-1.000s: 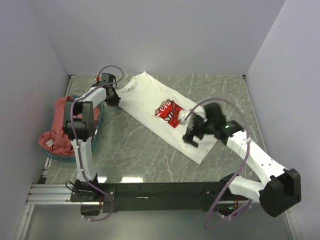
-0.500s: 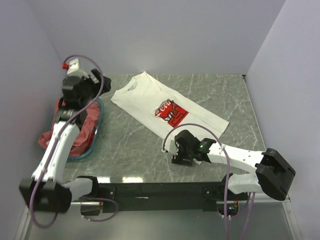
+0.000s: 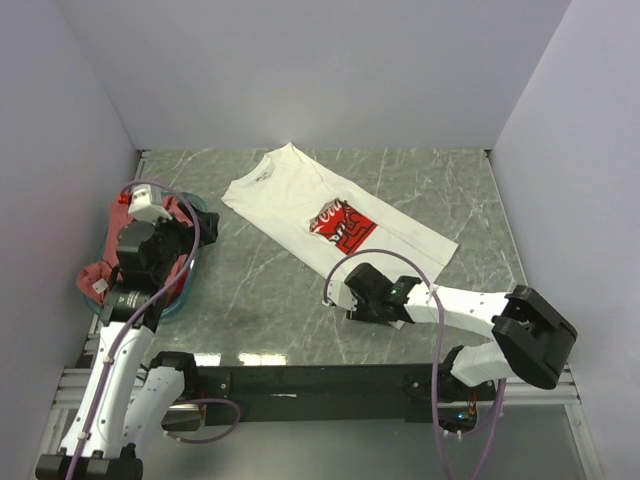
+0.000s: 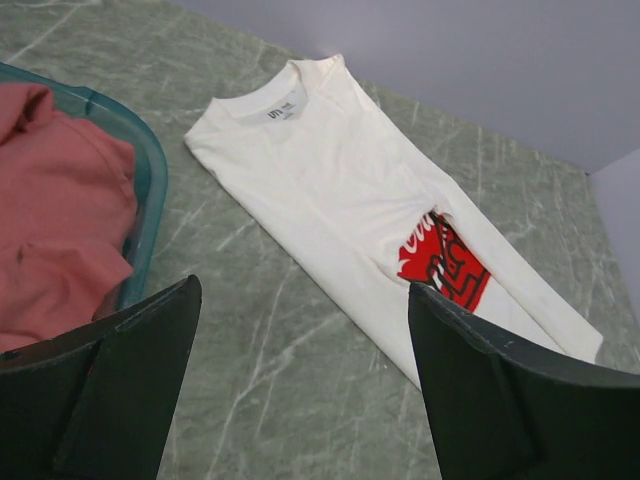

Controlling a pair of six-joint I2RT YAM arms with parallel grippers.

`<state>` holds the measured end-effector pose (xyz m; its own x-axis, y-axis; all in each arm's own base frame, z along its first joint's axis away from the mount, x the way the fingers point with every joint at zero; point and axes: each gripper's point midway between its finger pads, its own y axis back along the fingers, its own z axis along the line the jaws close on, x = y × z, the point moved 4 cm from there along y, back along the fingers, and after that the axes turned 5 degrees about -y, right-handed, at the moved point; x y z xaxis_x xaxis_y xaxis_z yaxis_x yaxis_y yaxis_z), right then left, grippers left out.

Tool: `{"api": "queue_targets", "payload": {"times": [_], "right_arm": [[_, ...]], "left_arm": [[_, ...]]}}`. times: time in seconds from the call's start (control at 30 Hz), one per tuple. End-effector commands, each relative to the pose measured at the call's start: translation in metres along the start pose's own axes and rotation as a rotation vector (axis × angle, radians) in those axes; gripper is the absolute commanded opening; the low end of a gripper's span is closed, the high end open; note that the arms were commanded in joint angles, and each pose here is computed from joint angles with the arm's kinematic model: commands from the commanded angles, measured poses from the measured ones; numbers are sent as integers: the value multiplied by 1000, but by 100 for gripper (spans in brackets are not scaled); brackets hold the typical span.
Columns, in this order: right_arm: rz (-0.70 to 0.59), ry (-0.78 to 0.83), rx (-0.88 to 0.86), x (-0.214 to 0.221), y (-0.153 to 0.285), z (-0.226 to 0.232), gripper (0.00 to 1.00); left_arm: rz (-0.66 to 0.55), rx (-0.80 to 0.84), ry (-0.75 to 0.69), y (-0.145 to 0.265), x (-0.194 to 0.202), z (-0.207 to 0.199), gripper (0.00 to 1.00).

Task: Fold and stack the t-shirts
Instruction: Fold the tshirt

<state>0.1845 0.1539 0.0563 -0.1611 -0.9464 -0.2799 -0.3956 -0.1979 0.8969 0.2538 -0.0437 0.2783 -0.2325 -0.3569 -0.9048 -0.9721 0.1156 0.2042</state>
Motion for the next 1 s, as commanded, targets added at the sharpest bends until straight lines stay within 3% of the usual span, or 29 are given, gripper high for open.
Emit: {"api": "queue_targets", "payload": {"times": [0.0,0.17,0.27,0.33,0.37,0.53,0.57,0.7,0.8,0.97], "right_arm": [[65,9,-16,7,-4,5,50],[97,9,-31,12,-8,8,49],[105,10,-52,13,-7,11,42],[91,6,-77,8,-4,12,29],[70,8,-114,5,-3,17,16],[-4,39,-227,-16,6,32,6],[-15,49,-248,-20,7,36,0],[-100,132,-346,-47,18,59,0],[-116,198,-395,-71,21,76,0],[-166,261,-477,-122,21,101,2]], "left_arm": [[-35,104,13,13,-7,-15,90],[-81,213,-61,29,-15,-29,90],[-82,266,-84,36,-16,-37,90],[-76,301,-82,40,-15,-41,90],[-77,310,-82,41,-14,-42,90],[-112,353,-87,54,-17,-48,90],[-118,361,-92,56,-19,-50,90],[-114,408,-118,63,-20,-56,91],[-108,443,-124,63,-20,-60,99],[-62,526,-139,65,-17,-70,99]]}}
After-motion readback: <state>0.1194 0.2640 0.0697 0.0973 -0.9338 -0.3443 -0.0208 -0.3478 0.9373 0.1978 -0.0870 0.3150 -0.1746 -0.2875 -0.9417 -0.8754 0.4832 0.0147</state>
